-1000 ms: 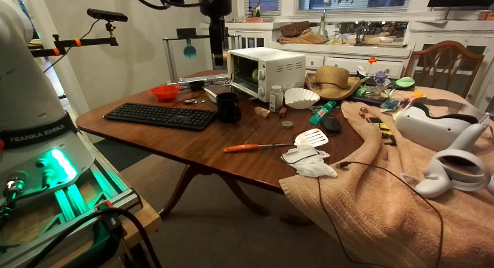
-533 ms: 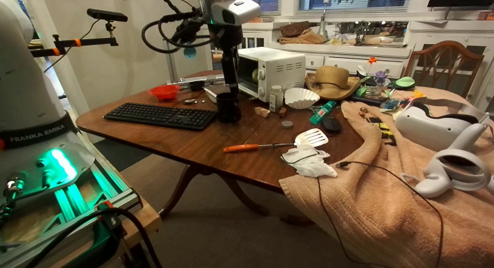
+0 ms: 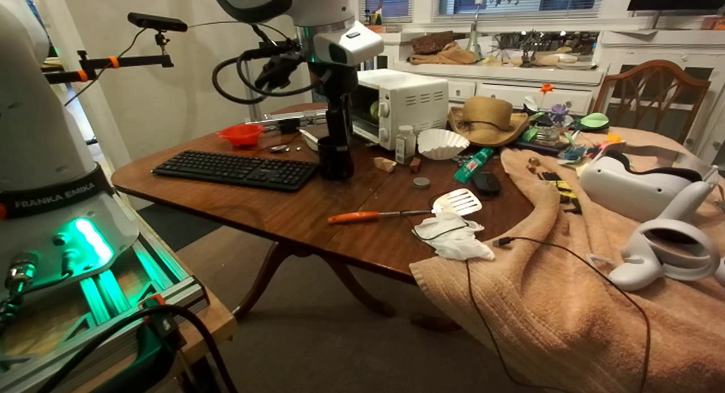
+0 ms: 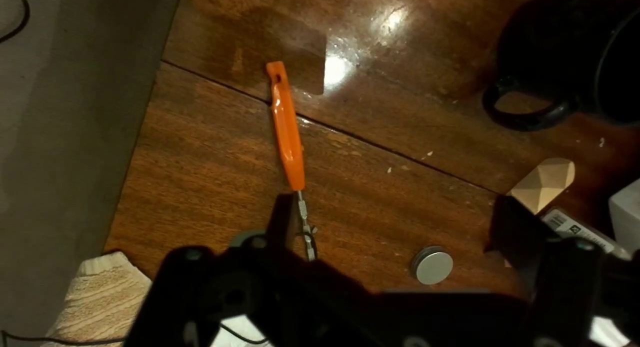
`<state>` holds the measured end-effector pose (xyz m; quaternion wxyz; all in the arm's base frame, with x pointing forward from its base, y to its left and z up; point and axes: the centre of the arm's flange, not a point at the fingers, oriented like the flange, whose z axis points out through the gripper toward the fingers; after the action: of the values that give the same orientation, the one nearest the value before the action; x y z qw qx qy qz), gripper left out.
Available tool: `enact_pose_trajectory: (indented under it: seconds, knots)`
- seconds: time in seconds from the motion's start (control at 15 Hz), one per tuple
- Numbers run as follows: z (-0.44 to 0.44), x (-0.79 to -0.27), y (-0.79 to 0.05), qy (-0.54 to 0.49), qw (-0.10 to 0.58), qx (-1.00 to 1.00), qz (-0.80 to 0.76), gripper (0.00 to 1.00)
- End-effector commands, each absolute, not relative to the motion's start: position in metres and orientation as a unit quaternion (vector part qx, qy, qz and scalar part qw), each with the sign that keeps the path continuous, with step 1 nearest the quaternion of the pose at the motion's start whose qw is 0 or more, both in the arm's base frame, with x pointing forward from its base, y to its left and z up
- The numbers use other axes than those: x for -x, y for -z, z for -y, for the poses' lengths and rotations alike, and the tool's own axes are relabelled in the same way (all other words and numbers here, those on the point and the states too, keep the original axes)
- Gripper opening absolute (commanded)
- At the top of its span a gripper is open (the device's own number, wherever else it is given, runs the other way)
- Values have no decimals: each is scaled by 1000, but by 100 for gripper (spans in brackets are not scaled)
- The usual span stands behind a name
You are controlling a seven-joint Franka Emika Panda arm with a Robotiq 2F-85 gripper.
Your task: Use the spatula to push the green ball further into the microwave
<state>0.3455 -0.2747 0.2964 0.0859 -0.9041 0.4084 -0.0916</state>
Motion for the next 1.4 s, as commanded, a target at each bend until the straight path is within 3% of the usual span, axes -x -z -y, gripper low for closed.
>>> enact_pose_trajectory:
  seconds: [0.0, 0.8, 1.33]
  knots:
    - [278, -349, -284, 90, 88, 906, -403, 100]
    - [308, -361, -201, 73, 110, 917, -376, 100]
    - [326, -355, -171, 75, 88, 922, -369, 100]
